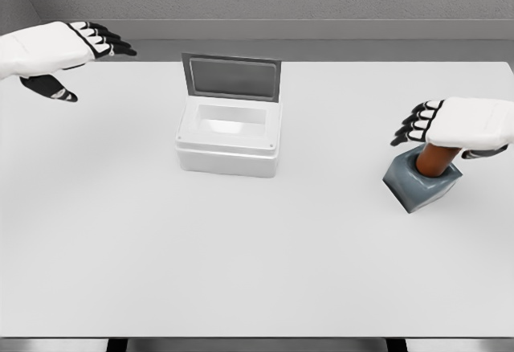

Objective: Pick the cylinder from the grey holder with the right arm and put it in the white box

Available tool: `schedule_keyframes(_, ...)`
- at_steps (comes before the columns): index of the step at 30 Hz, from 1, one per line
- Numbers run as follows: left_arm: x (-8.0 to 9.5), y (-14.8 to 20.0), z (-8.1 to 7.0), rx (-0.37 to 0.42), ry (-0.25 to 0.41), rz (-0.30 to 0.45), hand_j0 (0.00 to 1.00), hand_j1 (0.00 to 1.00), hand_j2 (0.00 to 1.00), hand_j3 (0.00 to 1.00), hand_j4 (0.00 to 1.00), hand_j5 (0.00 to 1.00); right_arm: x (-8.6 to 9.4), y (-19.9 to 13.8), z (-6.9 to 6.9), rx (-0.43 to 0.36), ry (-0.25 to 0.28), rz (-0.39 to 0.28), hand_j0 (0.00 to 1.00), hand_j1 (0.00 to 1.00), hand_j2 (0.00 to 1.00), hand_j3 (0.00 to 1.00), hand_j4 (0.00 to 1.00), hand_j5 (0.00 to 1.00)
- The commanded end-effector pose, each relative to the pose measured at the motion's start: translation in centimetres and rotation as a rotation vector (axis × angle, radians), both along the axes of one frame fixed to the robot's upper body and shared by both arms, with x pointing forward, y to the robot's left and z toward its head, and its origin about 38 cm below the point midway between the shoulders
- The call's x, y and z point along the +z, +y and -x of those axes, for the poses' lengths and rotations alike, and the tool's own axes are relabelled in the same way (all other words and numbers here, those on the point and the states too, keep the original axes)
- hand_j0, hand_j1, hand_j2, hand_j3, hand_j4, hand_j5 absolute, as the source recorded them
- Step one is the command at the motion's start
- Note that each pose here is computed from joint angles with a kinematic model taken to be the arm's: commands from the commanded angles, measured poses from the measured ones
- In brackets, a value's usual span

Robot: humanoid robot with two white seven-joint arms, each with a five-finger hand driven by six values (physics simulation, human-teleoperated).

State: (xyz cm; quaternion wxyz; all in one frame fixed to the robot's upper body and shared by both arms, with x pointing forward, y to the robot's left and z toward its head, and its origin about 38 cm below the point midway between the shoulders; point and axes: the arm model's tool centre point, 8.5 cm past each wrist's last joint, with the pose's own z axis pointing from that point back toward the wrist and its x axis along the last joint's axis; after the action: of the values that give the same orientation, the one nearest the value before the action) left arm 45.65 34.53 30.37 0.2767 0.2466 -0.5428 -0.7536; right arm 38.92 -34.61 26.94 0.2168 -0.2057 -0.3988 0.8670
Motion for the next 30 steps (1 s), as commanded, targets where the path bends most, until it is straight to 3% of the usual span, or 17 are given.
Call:
schedule_keyframes(1,-0.3,-0.3,-0.1,-0.005,0.008,0.008,1.00,1.00,1.00,1.00,1.00,1.00,-0.2,0.2,0.3,0.009,0.007,0.005,0.90,0.90,0.90,0.90,0.90,0.90)
schedule_keyframes(10,-1.1,-0.6,-0.2,-0.011,0.031,0.000,1.00,1.00,1.00,1.00,1.00,1.00,0.1,0.1,1.0,0.023,0.010,0.032,0.90,0.90,0.90,0.90,0.90,0.90)
schedule_keyframes(15,-1.2,-0.7,-0.2,-0.012,0.031,0.000,1.00,1.00,1.00,1.00,1.00,1.00,0.3,-0.1,1.2,0.021,0.008,0.042,0.79,0.79,0.79,0.79,0.79,0.79)
schedule_keyframes(19,-1.2,-0.5,-0.2,-0.008,0.034,-0.002,1.00,1.00,1.00,1.00,1.00,1.00,0.0,-0.1,1.3,0.023,0.017,0.042,0.61,0.61,0.61,0.61,0.61,0.61)
schedule_keyframes(30,-1.2,-0.5,-0.1,-0.009,0.035,-0.002,1.00,1.00,1.00,1.00,1.00,1.00,0.4,-0.2,1.2,0.020,0.008,0.044,0.52,0.52,0.52,0.52,0.52,0.52)
